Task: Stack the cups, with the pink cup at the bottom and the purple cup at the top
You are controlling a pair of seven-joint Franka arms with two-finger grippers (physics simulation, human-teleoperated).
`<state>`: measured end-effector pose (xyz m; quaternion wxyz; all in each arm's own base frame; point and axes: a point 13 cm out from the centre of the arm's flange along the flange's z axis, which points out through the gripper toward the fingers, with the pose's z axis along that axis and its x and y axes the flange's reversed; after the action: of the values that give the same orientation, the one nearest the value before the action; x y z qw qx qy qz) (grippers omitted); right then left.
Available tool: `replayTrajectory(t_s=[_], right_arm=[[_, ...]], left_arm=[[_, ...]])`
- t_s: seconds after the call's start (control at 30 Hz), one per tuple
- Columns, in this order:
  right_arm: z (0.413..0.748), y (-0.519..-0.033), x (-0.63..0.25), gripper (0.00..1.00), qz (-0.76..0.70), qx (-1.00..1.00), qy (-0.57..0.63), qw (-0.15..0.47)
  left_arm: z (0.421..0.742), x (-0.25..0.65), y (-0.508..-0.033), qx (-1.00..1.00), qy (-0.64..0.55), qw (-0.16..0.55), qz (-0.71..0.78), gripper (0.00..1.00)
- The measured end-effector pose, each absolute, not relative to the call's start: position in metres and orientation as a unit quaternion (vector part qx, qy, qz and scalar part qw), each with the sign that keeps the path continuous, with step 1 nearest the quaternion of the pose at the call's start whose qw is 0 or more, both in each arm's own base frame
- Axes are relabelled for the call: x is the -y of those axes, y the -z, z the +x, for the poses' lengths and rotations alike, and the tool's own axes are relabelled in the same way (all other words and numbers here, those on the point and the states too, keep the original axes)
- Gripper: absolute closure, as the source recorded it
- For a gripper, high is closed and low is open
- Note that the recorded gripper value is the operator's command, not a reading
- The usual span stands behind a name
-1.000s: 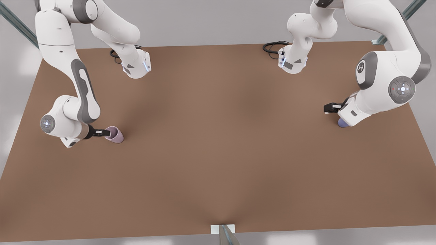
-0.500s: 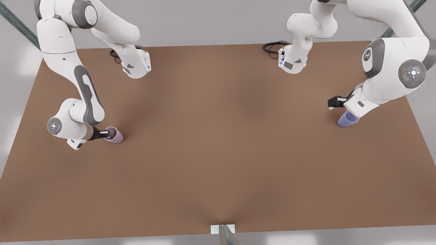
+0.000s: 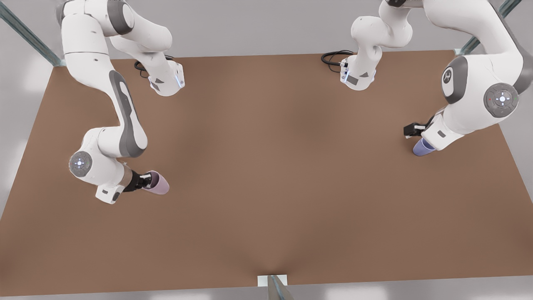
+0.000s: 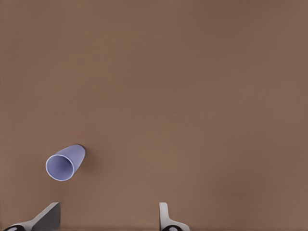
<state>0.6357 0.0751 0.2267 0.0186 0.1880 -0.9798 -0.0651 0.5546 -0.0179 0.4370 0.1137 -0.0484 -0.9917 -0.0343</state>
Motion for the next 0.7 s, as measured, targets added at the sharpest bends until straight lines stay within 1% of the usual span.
replayTrajectory(t_s=[0.07, 0.13, 0.2, 0.27, 0.33, 0.4, 0.47, 0.53, 0.63, 0.7], right_arm=[[0.656, -0.251, -0.161, 0.79, 0.216, 0.974, 0.067, 0.009], [0.67, -0.271, -0.271, 0.79, 0.241, 0.968, 0.074, 0.0], [0.655, -0.268, -0.372, 0.79, 0.252, 0.964, 0.081, 0.008], [0.626, -0.244, -0.47, 0.79, 0.251, 0.963, 0.096, 0.016], [0.604, -0.218, -0.528, 0.79, 0.221, 0.968, 0.115, 0.024], [0.598, -0.197, -0.556, 0.79, 0.175, 0.976, 0.126, 0.021], [0.604, -0.185, -0.568, 0.79, 0.125, 0.983, 0.134, 0.007], [0.612, -0.173, -0.578, 0.79, 0.081, 0.987, 0.139, -0.012], [0.626, -0.161, -0.589, 0.79, 0.026, 0.987, 0.15, -0.046], [0.634, -0.148, -0.591, 0.79, -0.006, 0.986, 0.155, -0.06]], left_arm=[[0.555, 0.019, -0.432, 0.991, 0.036, 0.117, -0.05, 0.0], [0.555, 0.019, -0.431, 0.991, 0.037, 0.119, -0.05, 0.0], [0.555, 0.014, -0.431, 0.991, 0.037, 0.119, -0.046, 0.0], [0.555, -0.001, -0.433, 0.992, 0.037, 0.117, -0.033, 0.0], [0.556, -0.05, -0.428, 0.992, 0.038, 0.119, 0.009, 0.0], [0.544, -0.104, -0.396, 0.989, 0.031, 0.135, 0.046, 0.0], [0.523, -0.144, -0.349, 0.985, 0.02, 0.156, 0.067, 0.0], [0.505, -0.174, -0.315, 0.983, 0.012, 0.166, 0.077, 0.0], [0.477, -0.213, -0.264, 0.982, 0.003, 0.169, 0.09, 0.0], [0.468, -0.235, -0.239, 0.983, 0.003, 0.159, 0.095, 0.0]])
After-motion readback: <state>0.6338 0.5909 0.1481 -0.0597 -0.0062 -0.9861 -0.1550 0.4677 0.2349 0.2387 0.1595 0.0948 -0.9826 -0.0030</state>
